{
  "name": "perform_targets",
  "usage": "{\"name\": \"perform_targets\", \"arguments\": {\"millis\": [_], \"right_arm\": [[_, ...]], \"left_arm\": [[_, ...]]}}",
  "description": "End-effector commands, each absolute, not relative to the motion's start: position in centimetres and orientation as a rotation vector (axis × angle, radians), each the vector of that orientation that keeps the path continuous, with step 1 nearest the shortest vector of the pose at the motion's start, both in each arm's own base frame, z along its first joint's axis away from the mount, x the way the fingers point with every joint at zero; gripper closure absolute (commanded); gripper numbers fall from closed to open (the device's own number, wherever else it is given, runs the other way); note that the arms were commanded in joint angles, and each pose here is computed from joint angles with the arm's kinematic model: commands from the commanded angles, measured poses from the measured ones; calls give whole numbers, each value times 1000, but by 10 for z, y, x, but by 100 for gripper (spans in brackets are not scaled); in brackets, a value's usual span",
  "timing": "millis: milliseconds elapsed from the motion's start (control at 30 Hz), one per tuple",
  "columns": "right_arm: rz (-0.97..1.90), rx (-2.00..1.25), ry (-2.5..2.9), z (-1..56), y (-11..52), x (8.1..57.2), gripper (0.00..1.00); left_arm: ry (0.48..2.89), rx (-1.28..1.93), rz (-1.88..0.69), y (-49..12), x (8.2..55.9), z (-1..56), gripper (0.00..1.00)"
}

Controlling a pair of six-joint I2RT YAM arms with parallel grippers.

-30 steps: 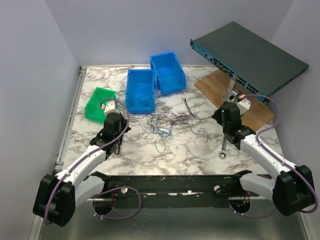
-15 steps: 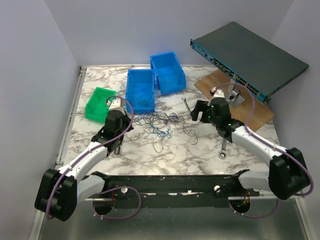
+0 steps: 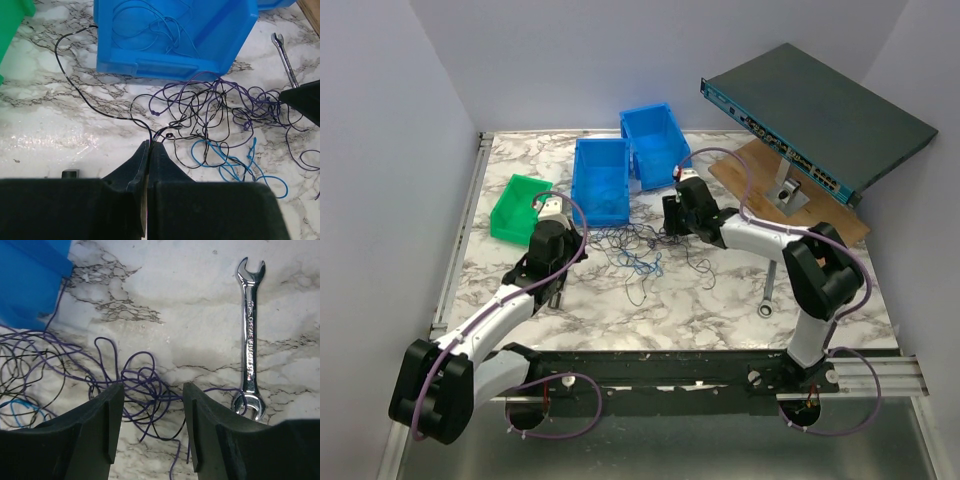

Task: Untangle the cables

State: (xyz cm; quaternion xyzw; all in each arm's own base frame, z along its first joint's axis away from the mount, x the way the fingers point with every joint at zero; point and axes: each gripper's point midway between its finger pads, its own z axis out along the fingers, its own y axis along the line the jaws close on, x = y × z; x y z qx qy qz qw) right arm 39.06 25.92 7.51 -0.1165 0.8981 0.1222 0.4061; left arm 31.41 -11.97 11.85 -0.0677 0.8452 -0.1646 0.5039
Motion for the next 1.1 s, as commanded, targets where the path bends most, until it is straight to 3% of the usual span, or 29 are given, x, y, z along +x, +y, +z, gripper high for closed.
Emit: {"name": "perform_targets", "arguments": {"millis": [0,133,233,400,467,767,1067], "right_arm": [[233,-374,2323,52,262,394,44],[197,-387,2362,32,263,398,46],[167,-365,2389,23,260,399,83],[-27,-78,2276,52,212,408,91],[-73,111,2217,70,181,407,99],[-175,683,1922,118,49,355,99],[-118,823,1735,146,20,320,99]], "left_arm": [[2023,-133,-428,-124,312,124,100],[2031,-130,-433,-126,312,123,100],[2032,-137,-427,-125,313,123,100],[2020,-311,-264,-92,313,122,100],[1990,-392,-201,-76,309,122,100],[1854,-662,-25,-26,293,126,100],[1794,-724,12,-11,285,133,100]]}}
